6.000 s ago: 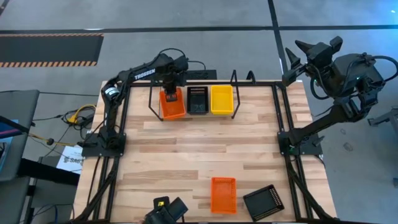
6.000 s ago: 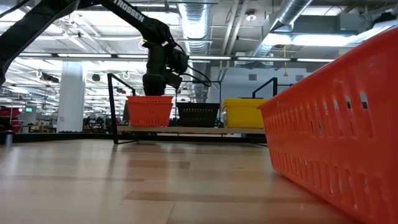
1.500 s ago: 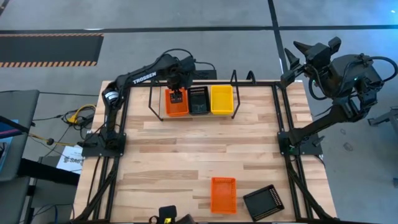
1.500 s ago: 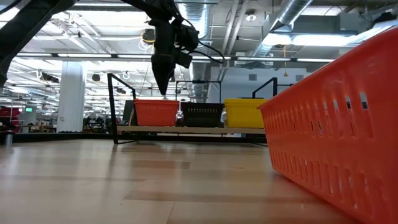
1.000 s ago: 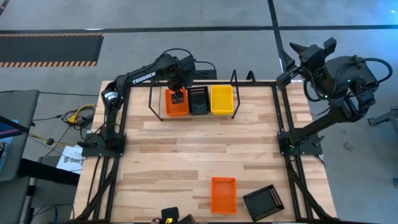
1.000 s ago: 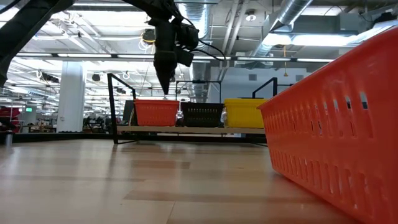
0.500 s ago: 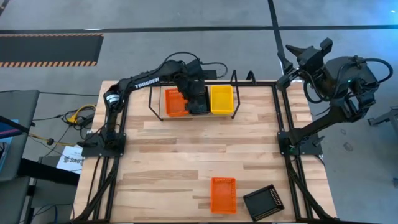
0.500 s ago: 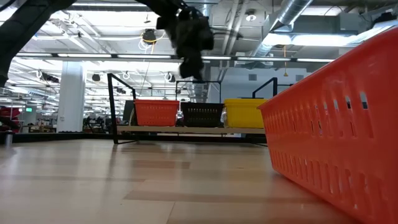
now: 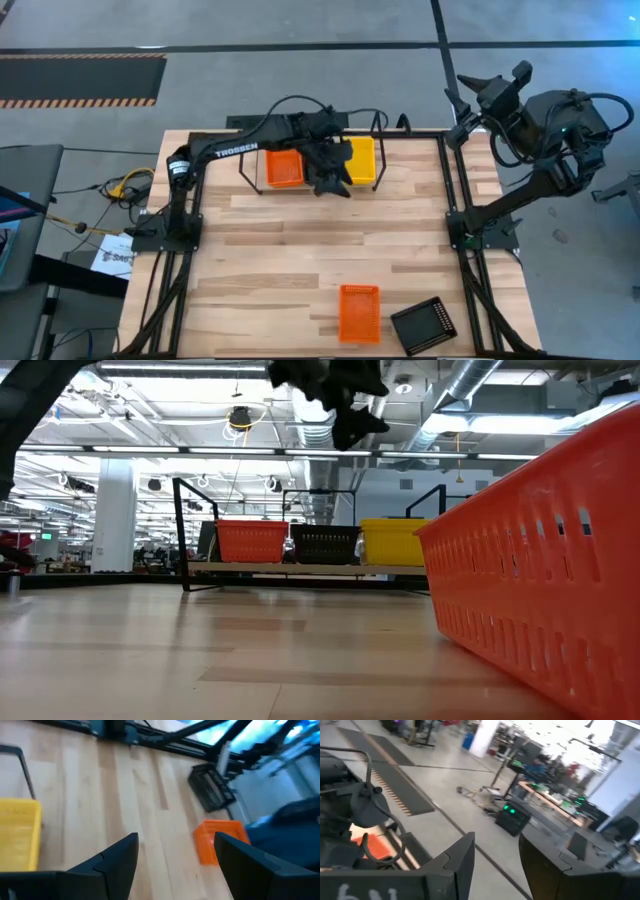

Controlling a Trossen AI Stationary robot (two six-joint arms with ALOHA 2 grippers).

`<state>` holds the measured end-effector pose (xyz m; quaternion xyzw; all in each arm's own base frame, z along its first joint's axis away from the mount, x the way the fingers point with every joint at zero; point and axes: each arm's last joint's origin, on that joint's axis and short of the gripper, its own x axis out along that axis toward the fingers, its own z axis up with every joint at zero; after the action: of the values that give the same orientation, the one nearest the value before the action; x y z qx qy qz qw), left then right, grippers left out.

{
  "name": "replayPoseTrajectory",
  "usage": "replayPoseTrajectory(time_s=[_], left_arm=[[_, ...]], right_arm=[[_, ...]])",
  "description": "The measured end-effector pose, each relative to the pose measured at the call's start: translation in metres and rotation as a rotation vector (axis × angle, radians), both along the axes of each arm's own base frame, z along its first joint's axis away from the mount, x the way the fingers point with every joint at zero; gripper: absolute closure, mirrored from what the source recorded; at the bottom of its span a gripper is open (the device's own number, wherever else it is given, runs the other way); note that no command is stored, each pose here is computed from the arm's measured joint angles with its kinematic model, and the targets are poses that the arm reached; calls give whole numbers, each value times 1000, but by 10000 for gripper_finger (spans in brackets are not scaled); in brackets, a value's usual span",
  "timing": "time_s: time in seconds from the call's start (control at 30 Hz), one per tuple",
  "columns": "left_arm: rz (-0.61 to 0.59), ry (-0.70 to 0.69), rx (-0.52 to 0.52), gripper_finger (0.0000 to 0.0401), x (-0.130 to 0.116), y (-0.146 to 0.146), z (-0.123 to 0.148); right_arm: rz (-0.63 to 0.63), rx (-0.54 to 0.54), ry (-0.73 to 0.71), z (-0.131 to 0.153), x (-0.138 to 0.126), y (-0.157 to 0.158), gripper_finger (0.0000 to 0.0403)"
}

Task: Stack baskets on shelf by color
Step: Stack the black basket on the black basket on the shelf

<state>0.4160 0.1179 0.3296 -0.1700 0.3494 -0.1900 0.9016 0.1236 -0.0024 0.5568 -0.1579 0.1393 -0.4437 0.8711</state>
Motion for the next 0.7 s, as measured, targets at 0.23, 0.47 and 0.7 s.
replayPoseTrajectory(time_s=[0.23, 0.47, 0.7], left_arm=[[78, -7, 258, 154, 6, -37, 28], [187, 147, 561, 154, -14, -58, 59], [254, 362, 668, 154, -37, -58, 64]], right_arm=[[152, 70, 26, -6, 2, 3, 229], [151, 365, 105, -36, -10, 3, 230], [265, 676, 132, -54, 13, 14, 235]])
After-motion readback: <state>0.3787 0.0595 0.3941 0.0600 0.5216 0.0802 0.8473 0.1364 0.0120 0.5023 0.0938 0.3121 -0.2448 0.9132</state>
